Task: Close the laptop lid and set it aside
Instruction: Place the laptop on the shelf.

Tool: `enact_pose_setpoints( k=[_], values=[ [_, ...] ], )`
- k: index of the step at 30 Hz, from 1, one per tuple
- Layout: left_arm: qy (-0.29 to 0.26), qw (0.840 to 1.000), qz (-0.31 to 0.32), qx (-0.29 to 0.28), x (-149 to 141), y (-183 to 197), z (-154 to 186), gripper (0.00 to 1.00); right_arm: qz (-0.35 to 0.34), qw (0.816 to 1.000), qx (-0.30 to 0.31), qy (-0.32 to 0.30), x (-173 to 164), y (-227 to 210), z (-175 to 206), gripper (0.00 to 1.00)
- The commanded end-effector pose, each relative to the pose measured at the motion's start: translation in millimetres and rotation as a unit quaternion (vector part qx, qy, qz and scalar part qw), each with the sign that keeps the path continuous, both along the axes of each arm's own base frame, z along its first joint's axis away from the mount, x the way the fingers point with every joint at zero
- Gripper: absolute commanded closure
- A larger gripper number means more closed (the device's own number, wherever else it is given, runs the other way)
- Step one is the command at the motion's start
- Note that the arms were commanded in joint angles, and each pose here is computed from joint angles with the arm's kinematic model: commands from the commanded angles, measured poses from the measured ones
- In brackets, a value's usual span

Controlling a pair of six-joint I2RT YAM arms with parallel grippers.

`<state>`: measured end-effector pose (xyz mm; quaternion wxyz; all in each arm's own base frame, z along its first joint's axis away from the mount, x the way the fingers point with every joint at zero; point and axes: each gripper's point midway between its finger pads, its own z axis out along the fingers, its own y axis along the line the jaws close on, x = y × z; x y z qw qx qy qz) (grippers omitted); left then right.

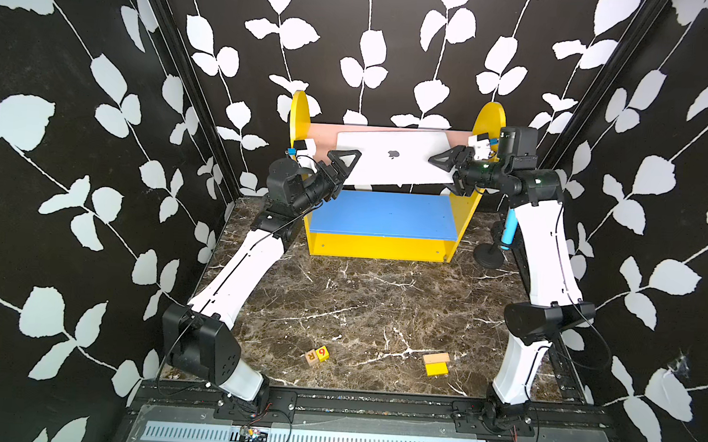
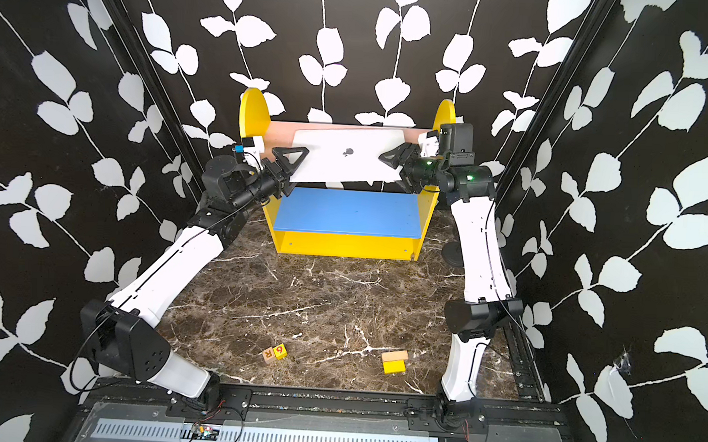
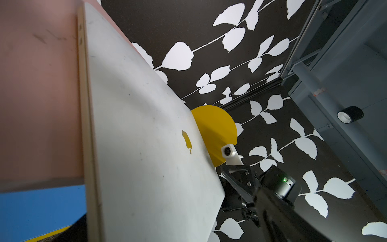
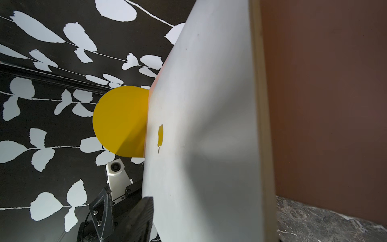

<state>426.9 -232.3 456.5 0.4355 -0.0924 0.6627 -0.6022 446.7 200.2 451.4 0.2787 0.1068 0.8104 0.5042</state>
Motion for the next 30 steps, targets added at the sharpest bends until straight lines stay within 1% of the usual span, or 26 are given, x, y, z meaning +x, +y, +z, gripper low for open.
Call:
enact_pose_setpoints(
  k=[1,8,15,24,30],
  values=[
    [-0.022,1.000,-0.002,-0.003,-4,3,20,0.02,-0.012,0.998,-0.010,-0.062,4,-12,25,0.36],
    [-0.013,1.000,0.002,-0.006,0,3,17,0.02,-0.027,0.998,-0.025,-0.060,5,-26,21,0.36],
    [-0.013,1.000,0.007,-0.005,1,5,19,0.02,-0.027,0.997,-0.030,-0.062,2,-31,22,0.36],
    [-0.013,1.000,0.014,0.001,-2,13,20,0.02,-0.026,0.996,-0.034,-0.074,-10,-36,31,0.36],
    [-0.010,1.000,0.014,-0.001,-3,14,19,0.02,-0.031,0.996,-0.044,-0.074,-15,-39,30,0.37]
  ],
)
